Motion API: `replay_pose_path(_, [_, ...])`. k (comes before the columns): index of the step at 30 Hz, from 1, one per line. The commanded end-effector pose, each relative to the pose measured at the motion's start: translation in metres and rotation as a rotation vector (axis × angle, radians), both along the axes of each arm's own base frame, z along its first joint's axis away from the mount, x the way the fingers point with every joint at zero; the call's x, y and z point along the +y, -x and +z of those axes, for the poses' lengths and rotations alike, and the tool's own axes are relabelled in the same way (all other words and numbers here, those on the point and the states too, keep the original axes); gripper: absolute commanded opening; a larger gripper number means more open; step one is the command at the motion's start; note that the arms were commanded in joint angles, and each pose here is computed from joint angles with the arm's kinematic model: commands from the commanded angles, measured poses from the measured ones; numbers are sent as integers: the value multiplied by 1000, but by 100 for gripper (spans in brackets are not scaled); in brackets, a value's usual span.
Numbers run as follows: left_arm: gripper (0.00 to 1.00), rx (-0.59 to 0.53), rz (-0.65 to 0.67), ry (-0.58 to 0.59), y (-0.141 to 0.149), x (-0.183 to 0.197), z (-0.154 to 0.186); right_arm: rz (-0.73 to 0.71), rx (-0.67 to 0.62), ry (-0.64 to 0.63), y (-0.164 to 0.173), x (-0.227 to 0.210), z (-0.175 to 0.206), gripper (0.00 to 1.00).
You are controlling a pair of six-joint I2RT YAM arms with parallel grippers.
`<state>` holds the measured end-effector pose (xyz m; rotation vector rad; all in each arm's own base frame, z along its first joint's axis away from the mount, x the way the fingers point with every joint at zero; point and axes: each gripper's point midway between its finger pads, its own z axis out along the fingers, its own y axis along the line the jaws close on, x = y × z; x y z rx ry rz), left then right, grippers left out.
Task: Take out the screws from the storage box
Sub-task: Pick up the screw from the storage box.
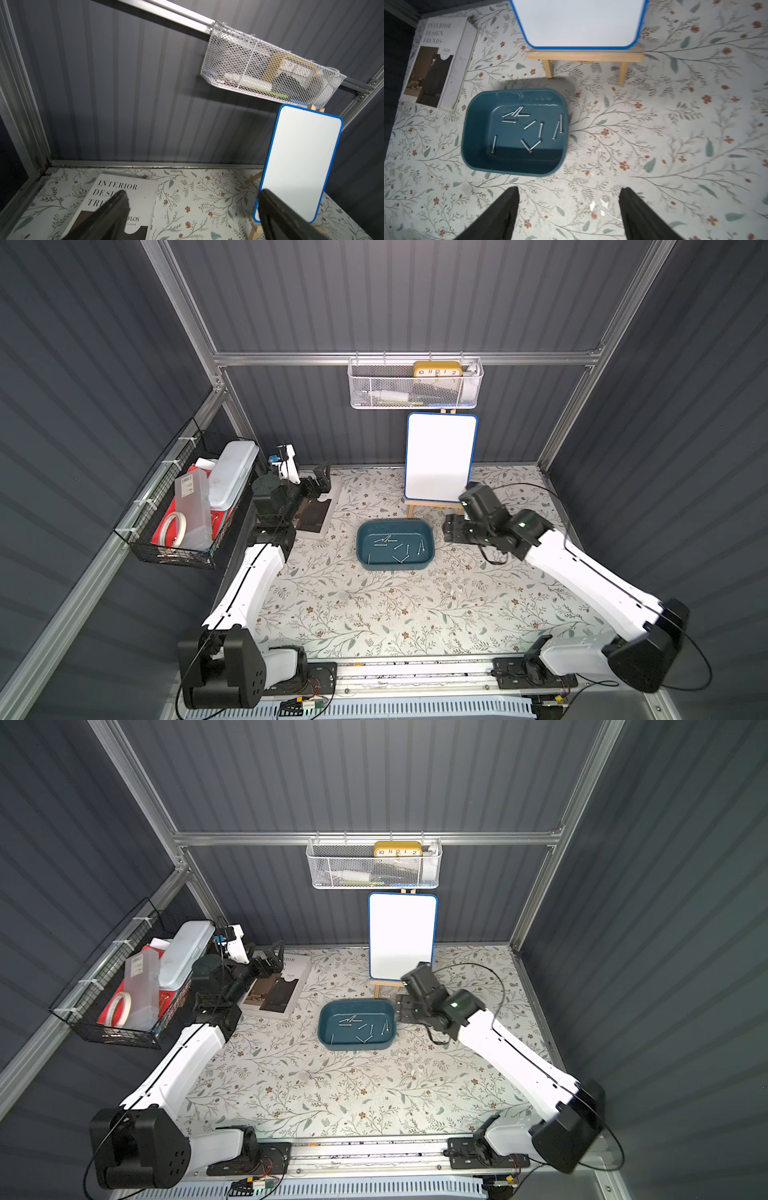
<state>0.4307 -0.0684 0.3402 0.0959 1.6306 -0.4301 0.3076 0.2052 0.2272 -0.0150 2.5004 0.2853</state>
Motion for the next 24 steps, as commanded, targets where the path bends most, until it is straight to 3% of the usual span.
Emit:
replay_pose_path(1, [99,86,-87,34,11,-15,-20,97,100,117,12,27,-14,71])
replay_pose_path(7, [98,248,-113,70,8,-21,-70,209,157,218,-3,77,-48,57])
replay_pose_path(15, [97,314,-148,87,10,-27,-97,428,165,316,-28,116,-96,56])
replay_pose_path(24, [93,387,-158,93,0,-30,-118,553,153,377,-57,135,-132,44])
